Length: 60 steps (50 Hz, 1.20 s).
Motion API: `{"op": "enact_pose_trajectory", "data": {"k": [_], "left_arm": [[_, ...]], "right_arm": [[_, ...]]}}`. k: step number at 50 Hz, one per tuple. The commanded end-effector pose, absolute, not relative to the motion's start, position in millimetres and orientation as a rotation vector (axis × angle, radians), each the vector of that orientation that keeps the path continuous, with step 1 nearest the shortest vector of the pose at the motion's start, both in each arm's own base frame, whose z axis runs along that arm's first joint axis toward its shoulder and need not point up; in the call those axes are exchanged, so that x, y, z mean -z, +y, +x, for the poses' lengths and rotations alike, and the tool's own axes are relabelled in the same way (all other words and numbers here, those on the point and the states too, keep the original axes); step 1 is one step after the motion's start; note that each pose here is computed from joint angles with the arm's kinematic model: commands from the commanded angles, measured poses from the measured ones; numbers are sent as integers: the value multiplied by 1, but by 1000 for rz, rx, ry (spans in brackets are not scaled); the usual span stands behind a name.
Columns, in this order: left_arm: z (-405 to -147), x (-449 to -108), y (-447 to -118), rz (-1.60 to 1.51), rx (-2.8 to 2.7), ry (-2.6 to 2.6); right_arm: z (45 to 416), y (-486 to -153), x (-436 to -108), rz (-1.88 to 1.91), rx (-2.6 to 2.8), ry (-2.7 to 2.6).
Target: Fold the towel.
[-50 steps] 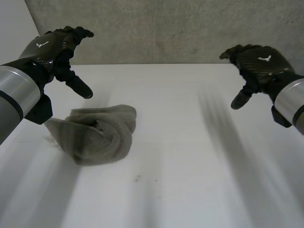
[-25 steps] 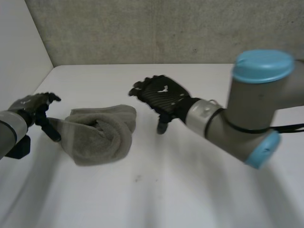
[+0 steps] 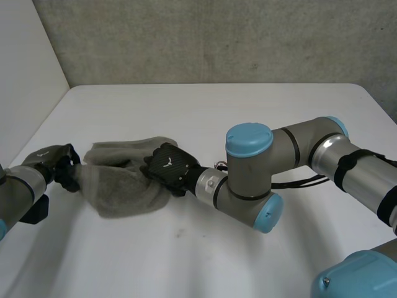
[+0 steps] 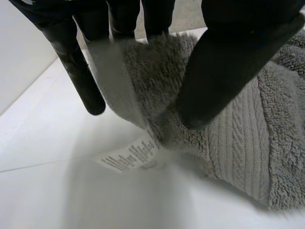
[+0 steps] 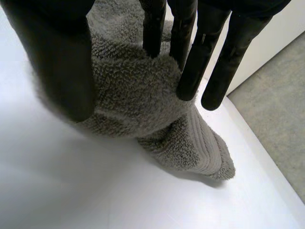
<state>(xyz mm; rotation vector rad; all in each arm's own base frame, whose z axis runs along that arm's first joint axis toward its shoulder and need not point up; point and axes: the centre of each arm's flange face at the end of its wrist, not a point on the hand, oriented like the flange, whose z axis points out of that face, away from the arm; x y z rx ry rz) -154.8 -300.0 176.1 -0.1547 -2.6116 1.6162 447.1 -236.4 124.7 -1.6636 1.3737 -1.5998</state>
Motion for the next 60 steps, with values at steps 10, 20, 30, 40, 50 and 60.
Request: {"op": "enact_pose_trajectory", "data": {"k": [10,20,30,40,50,60], "left_arm": [[-179,-184,-282,-254,-1611,-2541],[-231,-248,-254,-413,-1826,-2194],[-267,-281,-233,-444,-1890,-1928],[-279,-244,-225,-510,-1765,-2026],[-273,-212,-221,-527,-1659,-2151],[-258,-198,-213,-523,-1618,-2228]], "right_arm": [[448,-240,-148,-1609,1670,1359],[403,-260,-247,-1405,1861,1540],[329,-243,-291,-1350,1865,1761],[291,-170,-219,-1440,1382,1994],[293,-137,-200,-1462,1173,1949],[279,-192,-219,-1190,1341,2035]]}}
